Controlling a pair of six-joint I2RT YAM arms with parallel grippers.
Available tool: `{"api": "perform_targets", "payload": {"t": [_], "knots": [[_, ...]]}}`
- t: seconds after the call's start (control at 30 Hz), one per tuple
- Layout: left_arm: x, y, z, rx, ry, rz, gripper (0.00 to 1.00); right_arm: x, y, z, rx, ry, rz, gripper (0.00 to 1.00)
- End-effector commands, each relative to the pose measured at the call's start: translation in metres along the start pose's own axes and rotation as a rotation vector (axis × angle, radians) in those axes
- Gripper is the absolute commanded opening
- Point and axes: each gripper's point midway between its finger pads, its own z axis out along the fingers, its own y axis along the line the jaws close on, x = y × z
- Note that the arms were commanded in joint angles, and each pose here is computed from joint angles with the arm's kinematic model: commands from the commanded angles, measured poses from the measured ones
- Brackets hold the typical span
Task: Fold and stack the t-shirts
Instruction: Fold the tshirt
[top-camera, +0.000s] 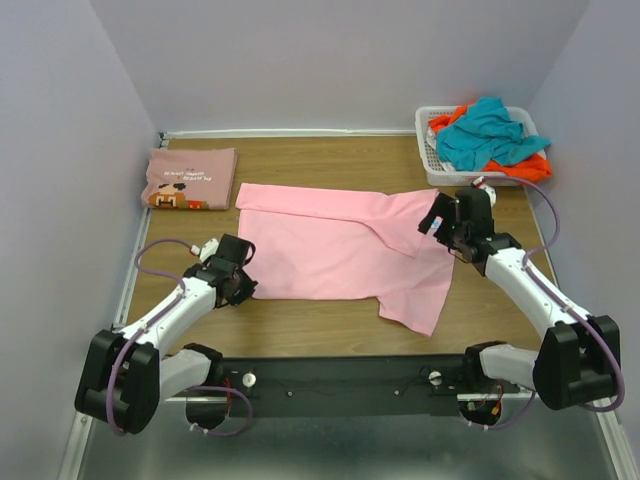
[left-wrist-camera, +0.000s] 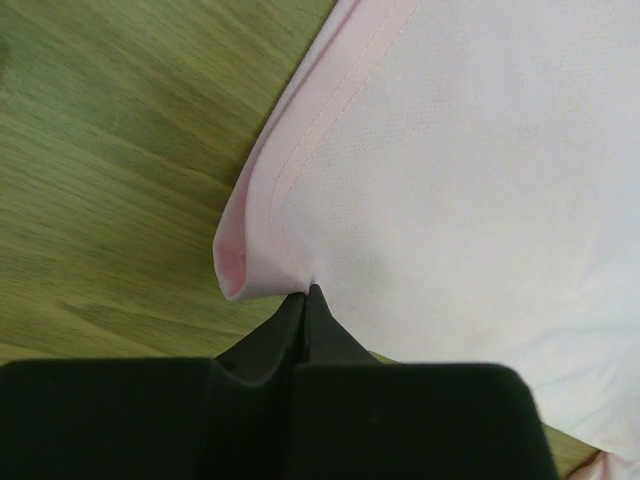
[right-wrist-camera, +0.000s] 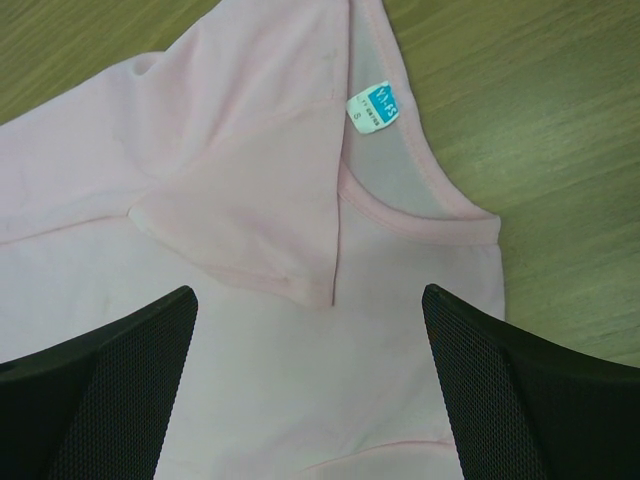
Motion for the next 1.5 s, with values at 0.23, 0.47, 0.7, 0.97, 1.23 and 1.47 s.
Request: {"api": "perform_targets", "payload": {"t": [0.23, 0.47, 0.7, 0.97, 1.23, 1.47], "knots": [[-0.030, -0.003, -0.007, -0.002, -0.140, 0.017, 0.00, 0.093, 0.013, -0.046, -0.119, 0.280, -0.229, 1.00], [-0.031, -0.010, -0.007, 0.060, -0.157, 0.017, 0.00, 0.171, 0.006, -0.086, -0.118, 0.486, -0.354, 0.97], [-0.027, -0.005, 0.003, 0.017, -0.138, 0.028, 0.00, 0.220, 0.000, -0.101, -0.054, 0.611, -0.476, 0.91], [-0.029, -0.006, 0.005, 0.011, -0.140, 0.033, 0.00, 0.224, -0.025, -0.088, 0.097, 0.594, -0.485, 0.77], [-0.033, -0.006, 0.002, 0.005, -0.156, 0.029, 0.00, 0.228, -0.042, -0.074, 0.218, 0.586, -0.508, 0.44], [-0.042, -0.017, -0.005, 0.032, -0.176, 0.033, 0.00, 0.204, -0.026, -0.065, 0.223, 0.473, -0.497, 0.15]]}}
